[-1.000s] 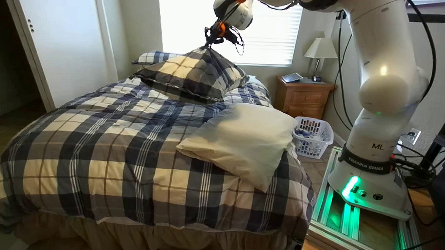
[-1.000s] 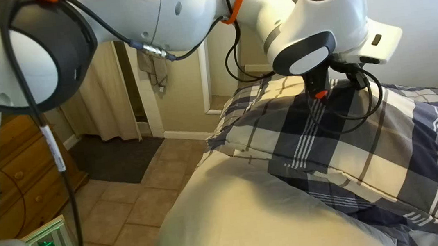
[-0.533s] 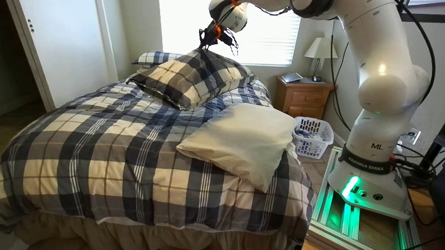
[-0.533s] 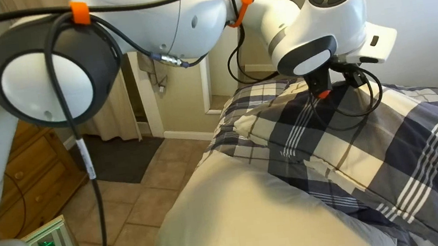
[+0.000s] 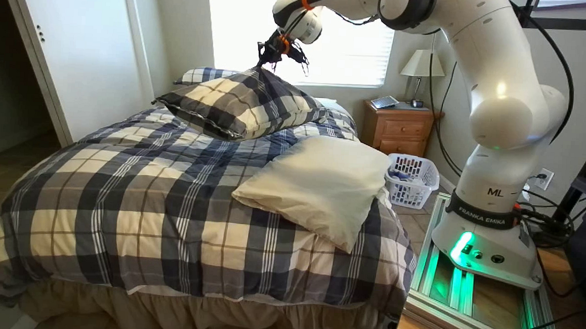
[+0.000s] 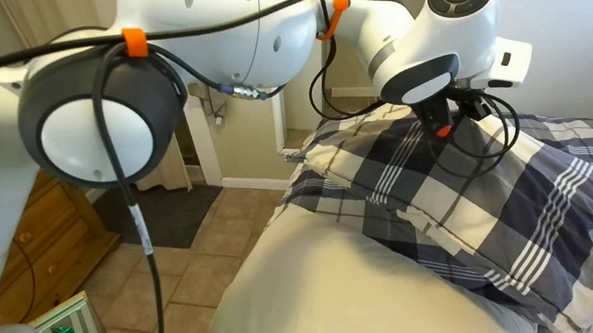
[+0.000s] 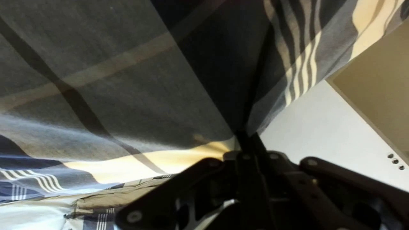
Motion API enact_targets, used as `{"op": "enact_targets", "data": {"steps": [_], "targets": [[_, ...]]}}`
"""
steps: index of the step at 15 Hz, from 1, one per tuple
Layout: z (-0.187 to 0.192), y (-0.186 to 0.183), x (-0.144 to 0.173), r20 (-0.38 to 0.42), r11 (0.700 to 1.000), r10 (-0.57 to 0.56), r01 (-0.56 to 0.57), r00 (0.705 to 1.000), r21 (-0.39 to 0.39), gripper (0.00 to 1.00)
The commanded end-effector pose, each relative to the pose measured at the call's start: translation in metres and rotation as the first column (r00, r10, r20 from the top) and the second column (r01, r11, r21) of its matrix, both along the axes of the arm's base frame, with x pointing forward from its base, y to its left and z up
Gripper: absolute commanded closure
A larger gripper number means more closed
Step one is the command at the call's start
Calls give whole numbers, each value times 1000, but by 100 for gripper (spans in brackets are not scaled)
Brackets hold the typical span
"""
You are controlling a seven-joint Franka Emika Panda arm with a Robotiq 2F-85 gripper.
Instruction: Remove the checked pillow from the top of the white pillow
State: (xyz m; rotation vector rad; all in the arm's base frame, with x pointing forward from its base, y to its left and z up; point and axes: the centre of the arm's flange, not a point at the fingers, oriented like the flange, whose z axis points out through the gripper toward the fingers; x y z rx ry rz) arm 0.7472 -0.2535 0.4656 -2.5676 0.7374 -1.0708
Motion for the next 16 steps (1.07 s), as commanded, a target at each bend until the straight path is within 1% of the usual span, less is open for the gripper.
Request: {"op": "enact_targets", "data": {"steps": [1,2,4,7,14,16], "targets": [[22,-4,15,57,1000,0,0,998,7,100],[20,-4,17,62,1000,-25,24,998,9,100],[17,-5,20,48,996,-74,71,996,48,100],[11,-6,22,36,992,-104,100,994,79,100],[0,-10,28,30,990,-108,104,994,99,100],[-3,-9,29,23,991,-94,91,995,103,100]]}}
